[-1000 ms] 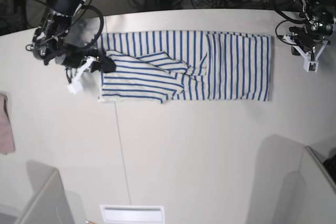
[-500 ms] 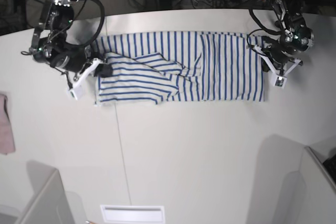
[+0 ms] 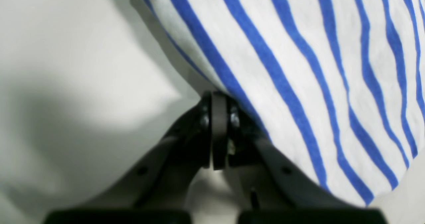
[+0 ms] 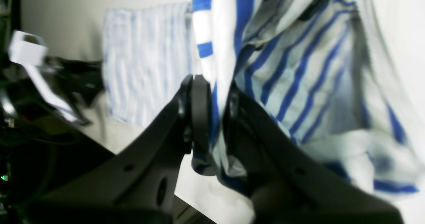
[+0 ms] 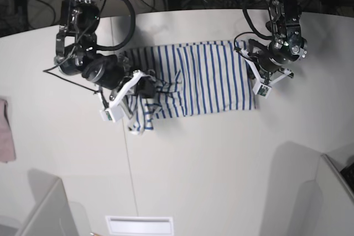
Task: Fold the T-shirt properly
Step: 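Grasp the strip's end with the right gripper and fold it toward the left gripper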
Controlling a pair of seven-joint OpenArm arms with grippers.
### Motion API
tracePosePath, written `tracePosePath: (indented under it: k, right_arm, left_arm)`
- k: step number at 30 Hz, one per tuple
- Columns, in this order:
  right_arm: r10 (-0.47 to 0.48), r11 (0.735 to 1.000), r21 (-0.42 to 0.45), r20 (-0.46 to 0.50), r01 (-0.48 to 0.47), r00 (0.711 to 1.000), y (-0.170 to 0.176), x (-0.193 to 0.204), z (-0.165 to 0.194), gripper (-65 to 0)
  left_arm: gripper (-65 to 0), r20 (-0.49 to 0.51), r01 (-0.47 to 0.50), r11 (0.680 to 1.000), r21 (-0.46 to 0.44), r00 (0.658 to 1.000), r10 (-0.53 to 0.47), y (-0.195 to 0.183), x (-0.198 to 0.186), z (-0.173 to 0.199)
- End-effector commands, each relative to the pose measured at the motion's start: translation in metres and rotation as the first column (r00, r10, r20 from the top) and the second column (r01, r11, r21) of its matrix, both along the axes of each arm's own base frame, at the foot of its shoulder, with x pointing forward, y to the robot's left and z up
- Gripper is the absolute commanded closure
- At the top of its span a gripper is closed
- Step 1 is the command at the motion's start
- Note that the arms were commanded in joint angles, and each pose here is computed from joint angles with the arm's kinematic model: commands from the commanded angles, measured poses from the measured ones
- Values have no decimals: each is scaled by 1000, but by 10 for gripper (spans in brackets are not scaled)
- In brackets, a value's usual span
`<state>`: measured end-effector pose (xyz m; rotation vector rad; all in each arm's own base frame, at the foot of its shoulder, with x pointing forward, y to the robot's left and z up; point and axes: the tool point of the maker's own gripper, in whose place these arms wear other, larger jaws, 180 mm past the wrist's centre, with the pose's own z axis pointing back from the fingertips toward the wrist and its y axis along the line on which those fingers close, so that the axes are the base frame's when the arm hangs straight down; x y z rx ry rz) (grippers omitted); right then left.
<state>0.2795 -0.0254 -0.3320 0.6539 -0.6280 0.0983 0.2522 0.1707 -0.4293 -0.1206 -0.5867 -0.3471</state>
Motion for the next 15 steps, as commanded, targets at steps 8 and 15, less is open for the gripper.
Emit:
tracePosePath:
  k: [8, 15]
  right_arm:
    - [73, 993, 94, 53, -77, 996, 60, -5, 24, 0]
    - [176, 972, 145, 62, -183, 982, 112, -24, 36, 0]
  left_arm:
    - [0, -10, 29, 999, -14, 1000, -29, -7, -3, 0]
    - [0, -20, 33, 999, 19, 999, -32, 7, -6, 0]
